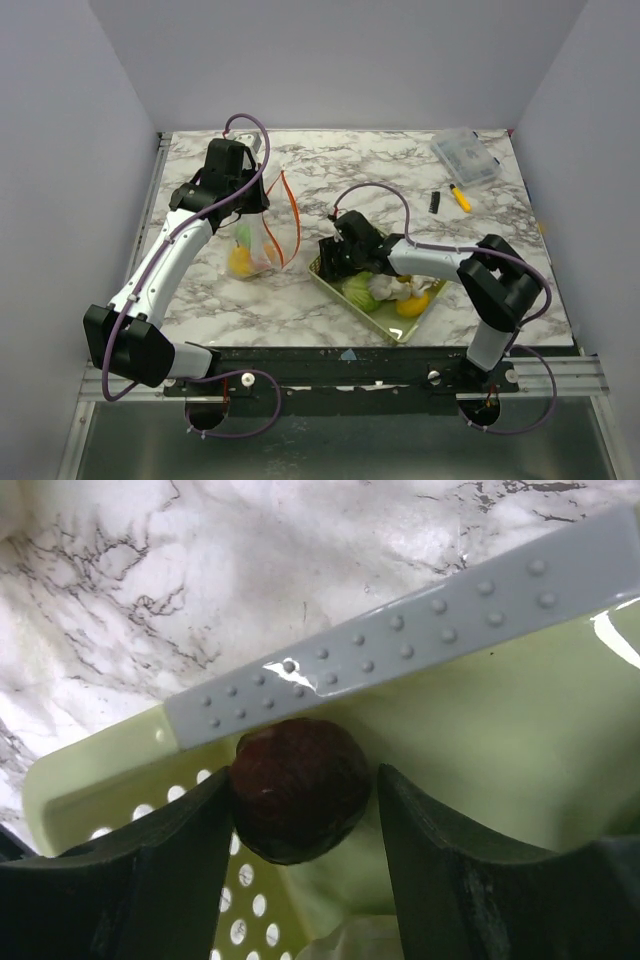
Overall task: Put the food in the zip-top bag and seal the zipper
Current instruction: Pick up the fake fruit from the bin.
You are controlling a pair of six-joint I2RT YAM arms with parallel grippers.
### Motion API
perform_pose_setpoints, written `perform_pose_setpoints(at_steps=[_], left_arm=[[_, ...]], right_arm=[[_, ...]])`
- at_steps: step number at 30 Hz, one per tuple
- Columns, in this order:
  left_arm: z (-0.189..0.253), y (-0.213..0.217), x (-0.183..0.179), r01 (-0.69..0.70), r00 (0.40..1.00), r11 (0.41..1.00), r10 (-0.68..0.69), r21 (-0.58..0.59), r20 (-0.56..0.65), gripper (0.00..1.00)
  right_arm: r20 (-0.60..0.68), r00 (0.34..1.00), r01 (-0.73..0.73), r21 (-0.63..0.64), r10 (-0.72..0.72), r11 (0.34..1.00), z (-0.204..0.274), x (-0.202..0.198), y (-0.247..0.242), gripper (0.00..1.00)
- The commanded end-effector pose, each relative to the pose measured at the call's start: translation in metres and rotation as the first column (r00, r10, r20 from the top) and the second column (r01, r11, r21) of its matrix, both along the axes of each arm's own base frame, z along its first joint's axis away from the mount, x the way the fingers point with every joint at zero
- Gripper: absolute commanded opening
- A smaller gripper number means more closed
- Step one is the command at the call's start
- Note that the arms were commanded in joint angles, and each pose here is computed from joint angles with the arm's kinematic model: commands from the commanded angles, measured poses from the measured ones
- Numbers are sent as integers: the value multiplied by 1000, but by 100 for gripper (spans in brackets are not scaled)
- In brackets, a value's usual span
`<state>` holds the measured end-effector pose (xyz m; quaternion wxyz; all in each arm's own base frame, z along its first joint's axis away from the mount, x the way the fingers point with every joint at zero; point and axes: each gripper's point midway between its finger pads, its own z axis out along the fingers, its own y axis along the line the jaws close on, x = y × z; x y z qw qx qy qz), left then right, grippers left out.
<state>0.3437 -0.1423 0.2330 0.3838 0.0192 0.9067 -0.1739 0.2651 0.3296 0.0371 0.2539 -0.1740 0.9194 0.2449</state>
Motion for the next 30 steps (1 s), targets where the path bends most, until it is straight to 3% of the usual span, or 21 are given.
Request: perform_pose_setpoints(at_steps=[1,20,30], left_arm=[[3,4,6,-11,1000,1000,11,14,20,0],[4,3,5,-7,1000,1000,7,7,21,0],[6,3,4,-5,1000,1000,5,3,25,0]], right_arm=[[-8,1000,3,8,-3,1000,2,6,5,57],[146,988,48,50,-55,998,72,11,-15,22],[278,960,5,133,-42,991,141,30,0,17]])
